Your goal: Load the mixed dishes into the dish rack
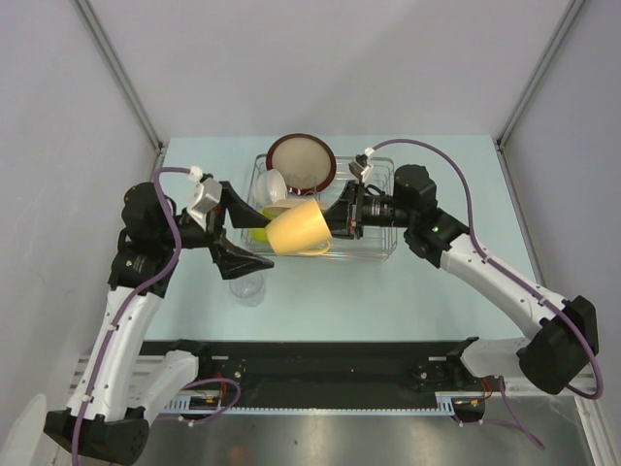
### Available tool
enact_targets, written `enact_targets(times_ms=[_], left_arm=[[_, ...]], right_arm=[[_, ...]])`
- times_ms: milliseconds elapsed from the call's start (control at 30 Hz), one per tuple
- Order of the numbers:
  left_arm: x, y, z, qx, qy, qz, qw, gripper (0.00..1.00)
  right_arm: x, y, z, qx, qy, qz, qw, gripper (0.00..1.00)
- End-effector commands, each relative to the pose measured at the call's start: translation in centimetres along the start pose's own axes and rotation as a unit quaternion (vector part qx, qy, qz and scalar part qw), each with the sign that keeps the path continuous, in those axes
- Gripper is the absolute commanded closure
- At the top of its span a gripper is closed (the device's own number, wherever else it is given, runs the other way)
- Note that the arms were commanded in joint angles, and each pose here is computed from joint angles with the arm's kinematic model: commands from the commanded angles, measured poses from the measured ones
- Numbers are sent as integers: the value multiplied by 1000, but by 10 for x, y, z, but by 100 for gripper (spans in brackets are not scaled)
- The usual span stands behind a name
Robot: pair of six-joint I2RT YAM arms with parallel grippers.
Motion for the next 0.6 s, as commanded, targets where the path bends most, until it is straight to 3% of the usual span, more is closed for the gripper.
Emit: enact_targets(times_ms=[0, 567], left_arm=[[-2, -3, -6, 31, -28, -5, 999, 0], [-17, -11, 28, -43, -2, -43, 998, 1]], right_arm=[[0, -1, 34, -65, 26, 6, 998, 100], [12, -36, 53, -136, 16, 21, 990, 100]])
Point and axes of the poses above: each gripper's point midway between its finger pads, its own y axis back along the fingers, its own z axis along the line the jaws close on, x = y × z, the point moved 3 cm from there along y, back along the fingers, and after that the axes turned 7 degrees about -y, right-handed, at the moved point
